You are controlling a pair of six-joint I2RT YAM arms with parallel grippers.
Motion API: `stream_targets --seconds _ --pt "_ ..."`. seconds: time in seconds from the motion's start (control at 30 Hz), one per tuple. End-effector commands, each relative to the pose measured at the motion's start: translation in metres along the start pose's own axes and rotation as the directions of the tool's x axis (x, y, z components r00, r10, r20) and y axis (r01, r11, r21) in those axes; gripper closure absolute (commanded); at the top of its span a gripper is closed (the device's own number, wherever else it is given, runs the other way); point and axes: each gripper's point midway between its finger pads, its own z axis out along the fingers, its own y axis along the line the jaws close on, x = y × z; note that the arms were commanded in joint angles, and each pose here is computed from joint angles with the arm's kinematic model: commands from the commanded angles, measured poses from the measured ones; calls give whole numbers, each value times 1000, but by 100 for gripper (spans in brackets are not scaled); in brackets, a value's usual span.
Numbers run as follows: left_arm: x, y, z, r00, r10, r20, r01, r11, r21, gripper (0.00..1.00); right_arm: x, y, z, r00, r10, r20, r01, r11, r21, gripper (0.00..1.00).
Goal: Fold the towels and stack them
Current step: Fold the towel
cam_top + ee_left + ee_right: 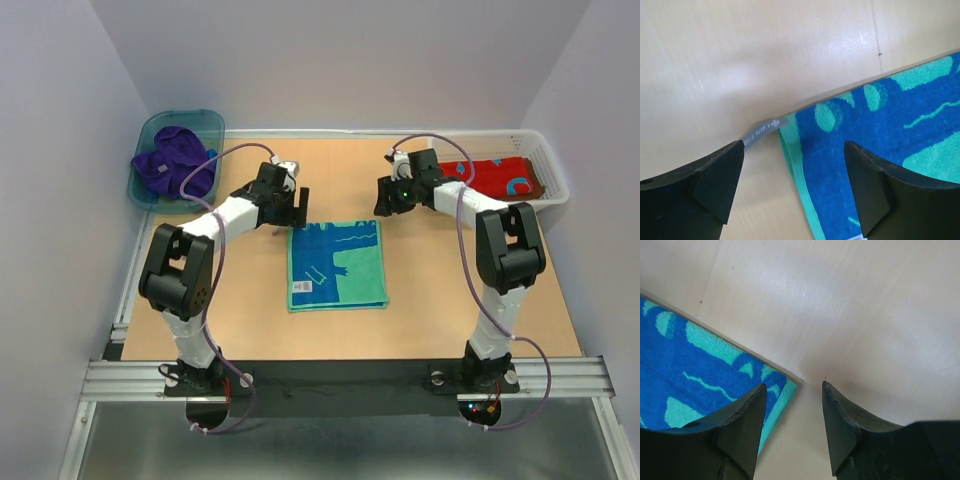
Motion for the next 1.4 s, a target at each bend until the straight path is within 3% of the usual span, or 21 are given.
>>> stream_targets --seconds 0.0,0.3,0.53,0.77,1.1,1.37 --pt "-33 -10 8 992 114 49 -119 989 93 10 -5 7 8 1000 -22 0 22 997 -74 46" --pt "-22 -4 36 987 163 -17 -160 982 100 23 18 5 21 998 -15 -56 9 995 -100 52" --pt "7 4 55 978 178 -112 -166 979 116 40 37 0 30 995 -13 -100 3 995 -99 59" --pt "35 19 61 966 177 -188 -163 983 87 51 57 -8 34 990 -6 -142 -4 997 -72 63" --pt "44 31 56 960 184 -211 -172 982 72 51 74 -15 36 983 -30 -183 20 998 -53 75" --pt "46 31 49 959 192 -211 -177 980 85 47 69 -8 35 983 -65 -173 48 993 -104 69"
